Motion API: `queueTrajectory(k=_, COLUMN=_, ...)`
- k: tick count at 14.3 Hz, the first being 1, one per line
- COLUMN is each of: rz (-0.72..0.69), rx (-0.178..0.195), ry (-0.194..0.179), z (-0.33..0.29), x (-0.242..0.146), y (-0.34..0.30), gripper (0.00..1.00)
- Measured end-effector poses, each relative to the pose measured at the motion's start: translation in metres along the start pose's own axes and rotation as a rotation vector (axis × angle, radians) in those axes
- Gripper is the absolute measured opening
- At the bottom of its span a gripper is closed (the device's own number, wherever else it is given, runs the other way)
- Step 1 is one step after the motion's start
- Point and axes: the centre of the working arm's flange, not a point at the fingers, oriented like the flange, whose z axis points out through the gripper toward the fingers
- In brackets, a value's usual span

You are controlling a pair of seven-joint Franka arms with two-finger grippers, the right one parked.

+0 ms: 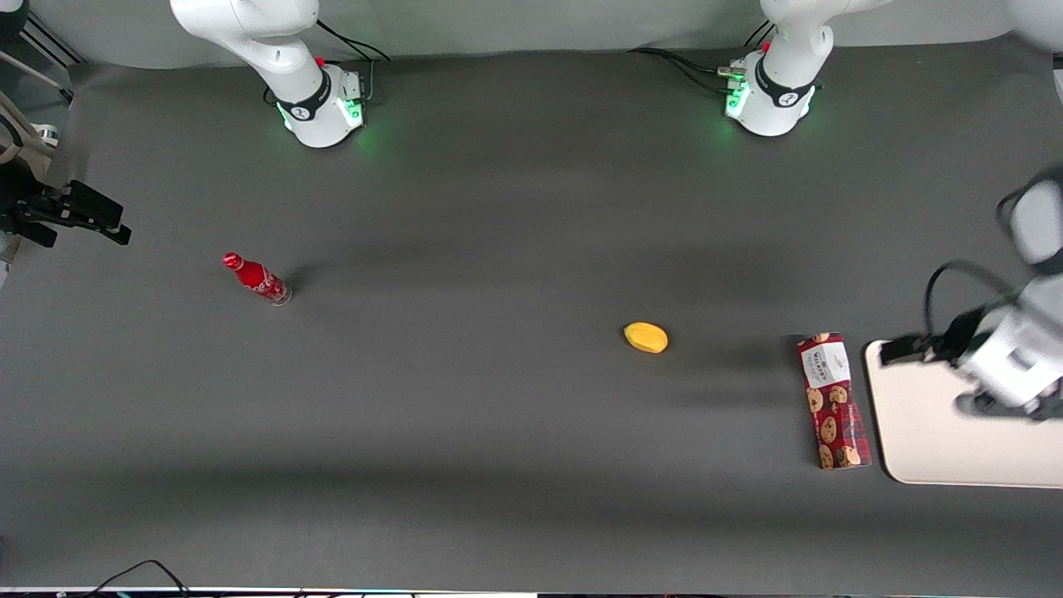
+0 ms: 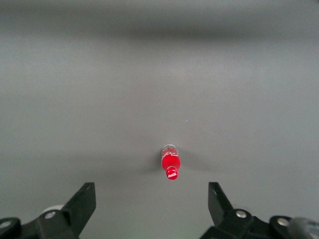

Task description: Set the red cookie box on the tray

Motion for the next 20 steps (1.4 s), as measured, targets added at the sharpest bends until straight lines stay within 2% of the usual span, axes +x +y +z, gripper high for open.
queueTrajectory(k=4, rz=-0.008, rx=-0.028, ry=0.011, z=0.118, x=0.027, y=-0.008, gripper=1.0)
queueTrajectory(k=6, rz=-0.008, rx=-0.021, ry=0.016, z=0.162, x=0.03, y=-0.014, gripper=1.0)
queueTrajectory(k=9, rz=-0.008, rx=-0.019, ry=0.0, z=0.206, x=0.026, y=-0.017, gripper=0.99)
queueTrajectory(k=10, rz=-0.008, rx=-0.021, ry=-0.007, z=0.215, x=0.024, y=-0.016, gripper=0.94)
queueTrajectory(k=14, rz=-0.002, rx=-0.028, ry=0.011, z=0.249, x=0.01, y=-0.011, gripper=0.47)
queueTrajectory(k=16, rz=-0.004, rx=-0.026, ry=0.017, z=0.246, x=0.011, y=-0.013, gripper=0.28)
queueTrajectory(k=17, rz=-0.002, rx=-0.025, ry=0.021, z=0.243, x=0.011, y=-0.013, gripper=0.21)
queueTrajectory(k=20, rz=0.0, rx=-0.016, ry=0.019, z=0.226, x=0.016, y=-0.015, gripper=0.18)
